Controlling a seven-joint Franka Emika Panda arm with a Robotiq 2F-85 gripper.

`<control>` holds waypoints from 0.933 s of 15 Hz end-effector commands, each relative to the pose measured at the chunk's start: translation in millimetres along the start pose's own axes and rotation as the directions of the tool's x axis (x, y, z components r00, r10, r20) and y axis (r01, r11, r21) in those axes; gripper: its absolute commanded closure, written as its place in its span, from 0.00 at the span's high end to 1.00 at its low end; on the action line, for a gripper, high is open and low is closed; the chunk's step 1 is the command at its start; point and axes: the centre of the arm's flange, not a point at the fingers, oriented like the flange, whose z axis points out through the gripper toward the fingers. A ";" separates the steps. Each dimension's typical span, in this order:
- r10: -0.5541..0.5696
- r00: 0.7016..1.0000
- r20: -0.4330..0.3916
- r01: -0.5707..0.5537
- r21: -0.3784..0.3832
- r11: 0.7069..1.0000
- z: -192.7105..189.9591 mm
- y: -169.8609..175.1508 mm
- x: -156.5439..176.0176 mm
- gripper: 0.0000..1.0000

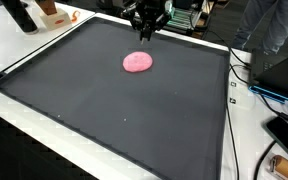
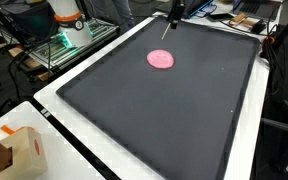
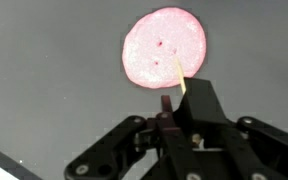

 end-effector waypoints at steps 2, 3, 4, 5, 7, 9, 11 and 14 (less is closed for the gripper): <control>0.003 0.998 -0.060 0.001 0.074 0.997 0.0 5.6 -39.7 0.06; 0.003 0.998 -0.069 0.002 0.085 0.996 0.1 6.8 -43.4 0.06; 0.003 0.997 -0.079 0.005 0.096 0.995 0.2 7.9 -47.0 0.06; 0.003 0.996 -0.085 0.006 0.106 0.994 0.6 8.9 -50.1 0.06; 0.009 0.998 -0.060 -0.003 0.086 0.996 0.1 10.7 -32.1 0.25; 0.013 0.998 -0.060 -0.008 0.088 0.996 0.8 11.8 -37.3 0.25; 0.013 0.998 -0.060 -0.008 0.087 0.996 0.4 11.6 -38.2 0.25; 0.013 0.998 -0.061 -0.008 0.087 0.996 0.7 11.1 -39.3 0.25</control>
